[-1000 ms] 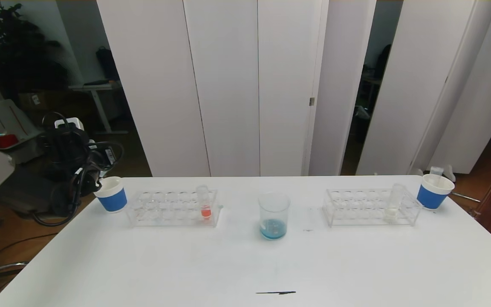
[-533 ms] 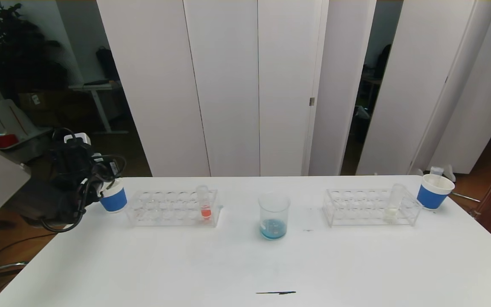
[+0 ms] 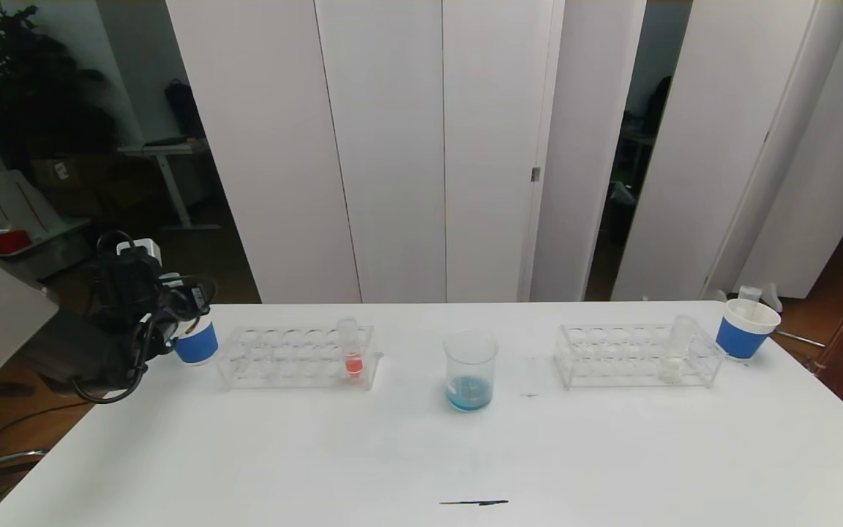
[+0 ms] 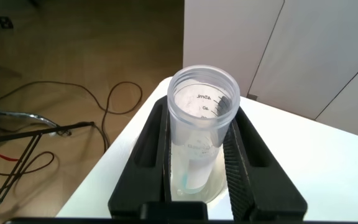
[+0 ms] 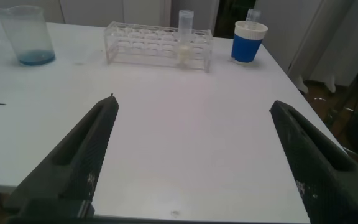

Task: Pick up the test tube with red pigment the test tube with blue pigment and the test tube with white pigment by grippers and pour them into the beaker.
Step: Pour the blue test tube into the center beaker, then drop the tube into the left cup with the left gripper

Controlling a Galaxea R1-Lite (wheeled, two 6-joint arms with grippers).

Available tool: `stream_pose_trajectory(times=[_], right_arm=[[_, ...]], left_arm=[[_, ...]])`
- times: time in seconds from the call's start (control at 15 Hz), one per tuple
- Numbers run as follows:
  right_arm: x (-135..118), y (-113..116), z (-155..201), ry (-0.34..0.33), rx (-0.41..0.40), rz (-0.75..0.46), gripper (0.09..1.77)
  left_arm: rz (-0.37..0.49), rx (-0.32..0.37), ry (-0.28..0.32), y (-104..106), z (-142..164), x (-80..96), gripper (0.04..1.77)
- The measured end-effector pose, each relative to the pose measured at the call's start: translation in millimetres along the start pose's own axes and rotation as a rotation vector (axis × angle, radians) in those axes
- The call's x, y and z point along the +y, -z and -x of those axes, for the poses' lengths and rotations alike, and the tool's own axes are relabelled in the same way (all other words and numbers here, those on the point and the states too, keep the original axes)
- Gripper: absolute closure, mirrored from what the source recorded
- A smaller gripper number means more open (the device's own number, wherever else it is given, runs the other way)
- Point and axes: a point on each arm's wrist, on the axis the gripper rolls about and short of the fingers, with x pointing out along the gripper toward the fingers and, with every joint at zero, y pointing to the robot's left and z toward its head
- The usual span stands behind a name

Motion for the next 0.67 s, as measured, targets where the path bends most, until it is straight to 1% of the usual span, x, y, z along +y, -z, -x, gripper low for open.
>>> stream_pose_trajectory(times=[0.53, 0.6, 0.67], right_arm=[[0.0, 0.0, 0.0, 0.000, 0.000, 0.000, 0.11], [0.0, 0.0, 0.0, 0.000, 0.000, 0.000, 0.11], [0.0, 0.0, 0.0, 0.000, 0.000, 0.000, 0.11]], left_arm=[[-0.001, 0.032, 0.000, 7.1, -2.0, 1.4, 1.23], [-0.002, 0.033, 0.001, 7.5, -2.0, 1.3, 1.13], [-0.003, 0.032, 0.004, 7.2, -1.9, 1.3, 0.90]])
